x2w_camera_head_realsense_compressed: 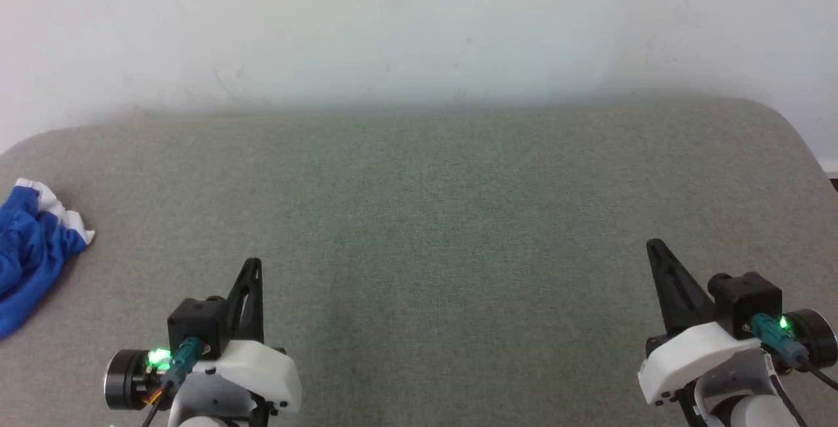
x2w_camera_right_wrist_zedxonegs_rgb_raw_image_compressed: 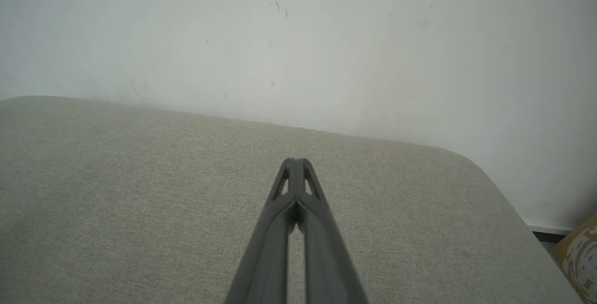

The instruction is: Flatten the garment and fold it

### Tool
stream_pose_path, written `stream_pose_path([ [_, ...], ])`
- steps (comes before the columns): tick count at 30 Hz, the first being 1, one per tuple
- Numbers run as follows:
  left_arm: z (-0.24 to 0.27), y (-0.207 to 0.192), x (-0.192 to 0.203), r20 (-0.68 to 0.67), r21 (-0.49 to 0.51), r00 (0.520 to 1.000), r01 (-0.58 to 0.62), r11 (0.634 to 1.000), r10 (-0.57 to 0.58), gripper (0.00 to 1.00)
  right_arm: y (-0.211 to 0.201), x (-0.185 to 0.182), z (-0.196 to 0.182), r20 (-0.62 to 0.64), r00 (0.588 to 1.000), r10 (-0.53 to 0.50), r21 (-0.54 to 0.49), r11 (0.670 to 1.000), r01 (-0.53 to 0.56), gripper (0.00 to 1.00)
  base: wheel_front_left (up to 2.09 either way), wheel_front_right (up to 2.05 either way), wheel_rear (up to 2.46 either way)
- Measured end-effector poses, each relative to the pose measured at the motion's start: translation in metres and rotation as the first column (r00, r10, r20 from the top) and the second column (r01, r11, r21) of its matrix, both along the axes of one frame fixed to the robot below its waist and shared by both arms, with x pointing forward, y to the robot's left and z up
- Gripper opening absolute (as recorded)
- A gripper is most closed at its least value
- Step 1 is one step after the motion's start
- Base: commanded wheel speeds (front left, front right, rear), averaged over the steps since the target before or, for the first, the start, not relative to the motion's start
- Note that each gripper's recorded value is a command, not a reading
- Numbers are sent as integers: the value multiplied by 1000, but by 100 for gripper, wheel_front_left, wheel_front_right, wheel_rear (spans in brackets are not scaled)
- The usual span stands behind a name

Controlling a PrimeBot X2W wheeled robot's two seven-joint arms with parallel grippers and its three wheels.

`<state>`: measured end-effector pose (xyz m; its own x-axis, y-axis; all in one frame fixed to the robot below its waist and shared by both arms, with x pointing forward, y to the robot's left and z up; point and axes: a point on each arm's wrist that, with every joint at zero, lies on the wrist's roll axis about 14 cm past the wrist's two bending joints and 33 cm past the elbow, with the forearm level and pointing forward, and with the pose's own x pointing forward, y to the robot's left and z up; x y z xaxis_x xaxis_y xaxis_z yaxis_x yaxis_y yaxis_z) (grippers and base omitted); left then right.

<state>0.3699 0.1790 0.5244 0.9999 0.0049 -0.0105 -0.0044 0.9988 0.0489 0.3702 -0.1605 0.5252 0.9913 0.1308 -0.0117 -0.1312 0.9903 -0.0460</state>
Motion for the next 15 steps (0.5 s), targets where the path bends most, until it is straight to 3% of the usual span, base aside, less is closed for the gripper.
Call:
stream_pose_path([
  [15,0,0,0,0,0,1000,0,1000,0,0,0,0,0,0,1000,0,0,1000,0,0,0,0,0],
])
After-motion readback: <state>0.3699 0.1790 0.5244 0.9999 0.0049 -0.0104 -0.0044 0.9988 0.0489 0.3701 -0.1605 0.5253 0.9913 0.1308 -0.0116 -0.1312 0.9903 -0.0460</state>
